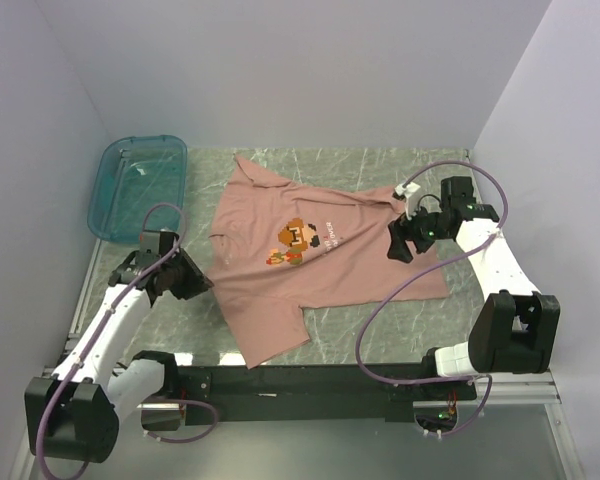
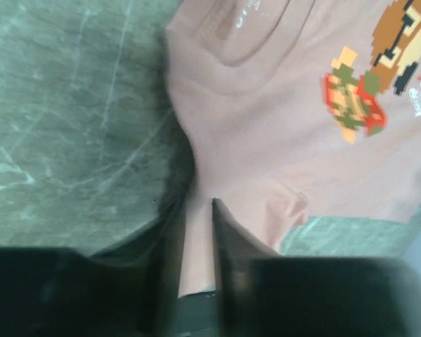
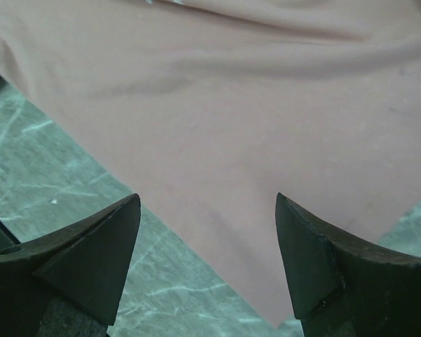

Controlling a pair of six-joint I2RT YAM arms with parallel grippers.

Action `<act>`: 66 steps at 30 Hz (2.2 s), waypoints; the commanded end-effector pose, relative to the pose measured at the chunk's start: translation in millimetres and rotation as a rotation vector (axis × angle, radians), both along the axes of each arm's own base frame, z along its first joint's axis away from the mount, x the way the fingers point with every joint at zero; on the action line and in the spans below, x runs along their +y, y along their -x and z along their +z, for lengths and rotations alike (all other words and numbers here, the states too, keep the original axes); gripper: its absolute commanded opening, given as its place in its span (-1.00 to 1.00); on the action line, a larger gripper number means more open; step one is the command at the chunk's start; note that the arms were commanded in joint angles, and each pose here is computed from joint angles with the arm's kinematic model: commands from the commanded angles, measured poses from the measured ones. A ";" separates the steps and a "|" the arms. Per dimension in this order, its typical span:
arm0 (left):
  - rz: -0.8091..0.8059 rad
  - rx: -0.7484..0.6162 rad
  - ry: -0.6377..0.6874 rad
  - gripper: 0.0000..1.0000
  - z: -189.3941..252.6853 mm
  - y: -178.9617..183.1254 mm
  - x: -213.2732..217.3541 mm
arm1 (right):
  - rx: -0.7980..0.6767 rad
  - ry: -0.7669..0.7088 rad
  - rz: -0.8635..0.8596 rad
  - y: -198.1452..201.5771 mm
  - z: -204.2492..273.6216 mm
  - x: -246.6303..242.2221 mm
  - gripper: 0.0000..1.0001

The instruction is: Fold and stack the t-shirts

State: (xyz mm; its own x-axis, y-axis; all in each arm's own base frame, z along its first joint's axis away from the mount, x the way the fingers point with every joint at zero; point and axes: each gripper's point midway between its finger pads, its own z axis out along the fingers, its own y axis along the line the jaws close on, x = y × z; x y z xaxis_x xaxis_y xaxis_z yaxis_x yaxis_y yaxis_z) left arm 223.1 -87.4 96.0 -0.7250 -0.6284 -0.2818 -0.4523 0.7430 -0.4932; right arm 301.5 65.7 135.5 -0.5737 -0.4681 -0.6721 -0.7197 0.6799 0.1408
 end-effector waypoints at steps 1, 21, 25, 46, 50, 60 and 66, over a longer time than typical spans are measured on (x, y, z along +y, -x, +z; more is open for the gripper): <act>-0.096 -0.050 0.015 -0.38 17.0 -2.1 -3.2 | -0.035 0.082 -0.059 -6.3 5.3 -25.0 0.67; -0.212 -0.770 -0.249 0.99 164.1 -72.6 15.5 | 0.023 0.116 -0.259 -152.6 -1.6 -35.2 0.36; -0.201 -0.736 -0.313 0.99 137.2 -74.9 25.8 | -0.012 0.216 -0.328 -186.0 -9.1 -41.5 0.35; -0.231 -0.718 -0.306 0.97 131.8 -79.1 21.9 | -0.060 0.396 -0.428 -250.9 -53.4 -47.9 -1.00; -0.231 -0.696 -0.313 0.96 124.9 -81.3 23.2 | -0.301 0.410 -0.533 -309.7 2.5 -60.8 -1.00; -0.267 -0.649 -0.299 0.93 109.6 -88.0 18.2 | -0.599 0.499 -0.746 -375.1 39.0 -85.5 0.79; -0.271 -0.641 -0.281 0.93 106.4 -87.7 15.6 | -0.365 0.239 -0.553 -313.8 33.0 -66.2 0.79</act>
